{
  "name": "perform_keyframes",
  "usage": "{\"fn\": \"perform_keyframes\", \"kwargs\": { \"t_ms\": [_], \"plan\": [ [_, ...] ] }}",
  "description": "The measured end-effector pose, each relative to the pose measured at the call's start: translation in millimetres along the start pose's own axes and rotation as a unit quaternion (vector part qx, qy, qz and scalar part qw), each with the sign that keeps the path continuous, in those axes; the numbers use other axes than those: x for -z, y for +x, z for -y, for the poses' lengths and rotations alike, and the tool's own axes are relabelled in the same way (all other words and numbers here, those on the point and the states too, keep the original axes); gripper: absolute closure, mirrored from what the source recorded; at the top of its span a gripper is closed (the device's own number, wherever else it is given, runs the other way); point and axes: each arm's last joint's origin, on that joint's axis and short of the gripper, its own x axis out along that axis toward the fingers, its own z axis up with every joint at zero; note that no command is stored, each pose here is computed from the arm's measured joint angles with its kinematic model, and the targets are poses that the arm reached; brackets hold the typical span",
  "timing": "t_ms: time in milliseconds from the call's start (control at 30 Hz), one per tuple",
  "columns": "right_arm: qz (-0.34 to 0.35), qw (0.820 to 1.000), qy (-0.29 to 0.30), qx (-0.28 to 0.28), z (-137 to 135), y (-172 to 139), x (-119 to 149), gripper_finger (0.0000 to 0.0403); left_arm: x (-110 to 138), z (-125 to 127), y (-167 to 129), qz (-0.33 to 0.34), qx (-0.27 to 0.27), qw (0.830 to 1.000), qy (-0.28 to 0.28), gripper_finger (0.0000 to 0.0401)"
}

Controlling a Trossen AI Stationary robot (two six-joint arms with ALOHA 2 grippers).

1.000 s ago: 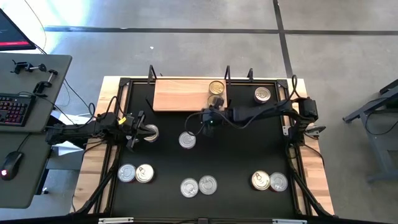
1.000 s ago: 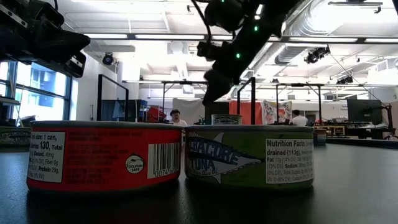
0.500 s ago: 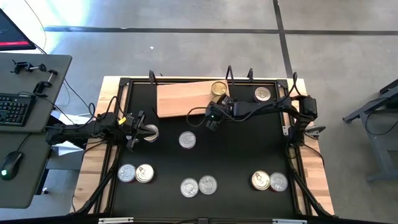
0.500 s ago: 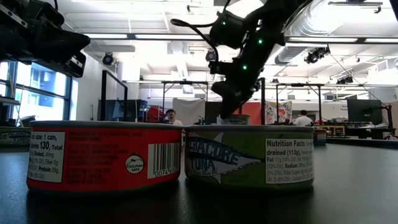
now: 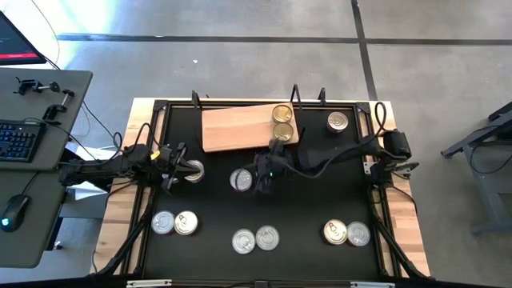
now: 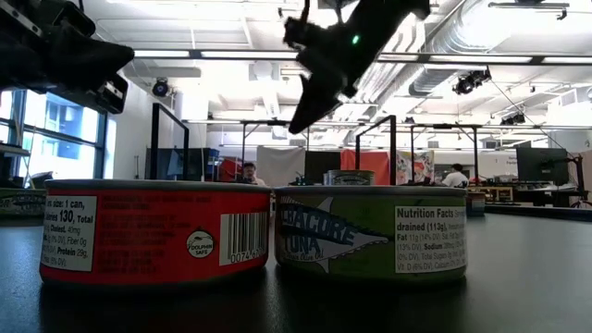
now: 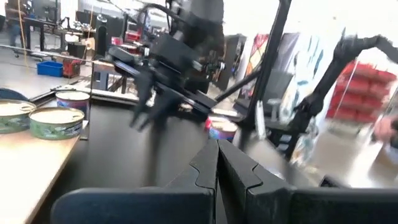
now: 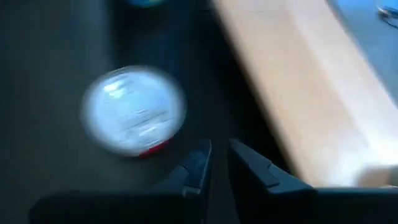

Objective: Stack canned seafood by type on shelf
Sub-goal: Adjust the shelf on the table

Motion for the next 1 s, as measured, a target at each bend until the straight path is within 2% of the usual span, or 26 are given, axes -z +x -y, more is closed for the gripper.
{"fn": "perform_keyframes", "kwargs": {
  "t_ms": [100, 233, 433, 567, 767, 1000],
  "plan": [
    [-0.037, 0.997, -0.034, -0.052, -27, -17, 5, 0.0371, -1, 0, 0, 0.007, 0.002, 0.998, -0.067, 0.0401],
    [-0.105, 0.991, -0.016, -0.085, -59, -36, 25, 0.0381, -2, 0, 0, 0.011, 0.001, 0.999, -0.053, 0.0401],
    [-0.124, 0.991, 0.034, -0.046, -90, -49, 53, 0.0386, 0, -7, 2, 0.019, -0.1, 0.992, -0.075, 0.0401],
    [-0.13, 0.99, 0.027, -0.044, -98, -56, 60, 0.0386, -2, -9, 4, -0.035, -0.157, 0.985, -0.06, 0.0401],
    [-0.101, 0.995, 0.027, -0.004, -96, -55, 57, 0.0386, -8, -20, 4, -0.125, -0.313, 0.941, 0.01, 0.0401],
    [-0.094, 0.995, 0.034, 0.016, -89, -51, 55, 0.0386, -14, -33, 11, -0.168, -0.382, 0.902, 0.112, 0.0401]
  ]
}}
